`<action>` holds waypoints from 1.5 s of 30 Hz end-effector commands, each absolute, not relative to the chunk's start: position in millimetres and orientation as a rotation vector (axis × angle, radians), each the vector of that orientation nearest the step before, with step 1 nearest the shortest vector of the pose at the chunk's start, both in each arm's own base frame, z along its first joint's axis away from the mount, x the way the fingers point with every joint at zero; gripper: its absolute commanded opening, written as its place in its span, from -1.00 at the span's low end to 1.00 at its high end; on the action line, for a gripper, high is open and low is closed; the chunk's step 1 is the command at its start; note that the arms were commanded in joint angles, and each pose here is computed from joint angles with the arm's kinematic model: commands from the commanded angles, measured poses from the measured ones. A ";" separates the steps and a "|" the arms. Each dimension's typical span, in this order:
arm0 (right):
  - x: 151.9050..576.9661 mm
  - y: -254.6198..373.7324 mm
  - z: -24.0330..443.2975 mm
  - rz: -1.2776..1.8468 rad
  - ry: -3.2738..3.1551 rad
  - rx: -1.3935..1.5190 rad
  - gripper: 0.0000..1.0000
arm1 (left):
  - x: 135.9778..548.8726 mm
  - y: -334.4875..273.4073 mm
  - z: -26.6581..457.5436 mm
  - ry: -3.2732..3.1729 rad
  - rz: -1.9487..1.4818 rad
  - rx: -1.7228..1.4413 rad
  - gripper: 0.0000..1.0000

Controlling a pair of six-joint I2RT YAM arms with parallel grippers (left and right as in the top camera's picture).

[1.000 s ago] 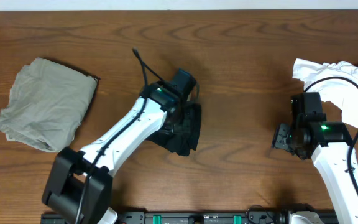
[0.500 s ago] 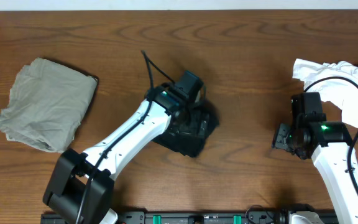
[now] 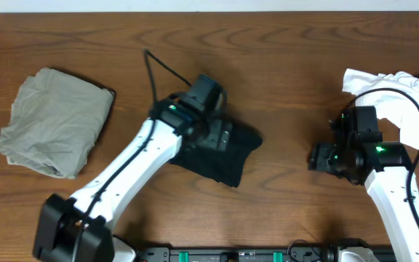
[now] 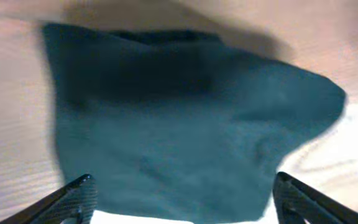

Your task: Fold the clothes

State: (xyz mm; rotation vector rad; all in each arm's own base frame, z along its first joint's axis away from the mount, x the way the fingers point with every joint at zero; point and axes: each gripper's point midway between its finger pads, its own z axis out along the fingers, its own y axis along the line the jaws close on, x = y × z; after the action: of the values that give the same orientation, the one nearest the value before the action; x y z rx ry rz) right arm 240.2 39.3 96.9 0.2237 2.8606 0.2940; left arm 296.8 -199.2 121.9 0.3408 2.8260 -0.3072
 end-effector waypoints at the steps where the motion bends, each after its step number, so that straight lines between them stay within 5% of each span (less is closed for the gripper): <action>1: 241.5 94.4 124.9 0.748 2.743 -0.091 0.40 | 311.4 -180.8 124.7 2.793 -0.191 0.350 0.68; 4: 241.7 111.2 133.9 0.857 2.685 -0.188 0.28 | 316.2 -172.3 117.7 2.814 -0.172 0.315 0.33; 8: 246.8 129.0 143.0 0.959 2.613 -0.262 -0.69 | 325.2 -158.6 102.4 2.851 -0.127 0.260 -0.56; 10: 250.5 140.7 149.0 1.023 2.564 -0.312 -0.97 | 328.3 -152.0 92.9 2.878 -0.109 0.234 -0.72; 24: 287.7 213.7 109.6 1.212 2.516 -0.439 -0.96 | 337.5 -145.3 32.3 2.992 -0.042 0.251 -0.80; 37: 272.8 190.3 -12.2 1.036 2.912 -0.306 -0.98 | 312.3 -130.3 -33.6 3.195 0.074 0.270 -0.81; 45: 275.9 187.5 -20.2 1.037 2.918 -0.285 -0.97 | 305.4 -120.0 -41.0 3.234 0.092 0.240 -0.81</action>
State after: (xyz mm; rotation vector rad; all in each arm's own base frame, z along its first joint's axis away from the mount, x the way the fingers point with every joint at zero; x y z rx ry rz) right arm 270.2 197.0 -7.0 -0.2914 2.8909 1.1403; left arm 335.1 -144.0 9.3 0.2382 3.0796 -0.0364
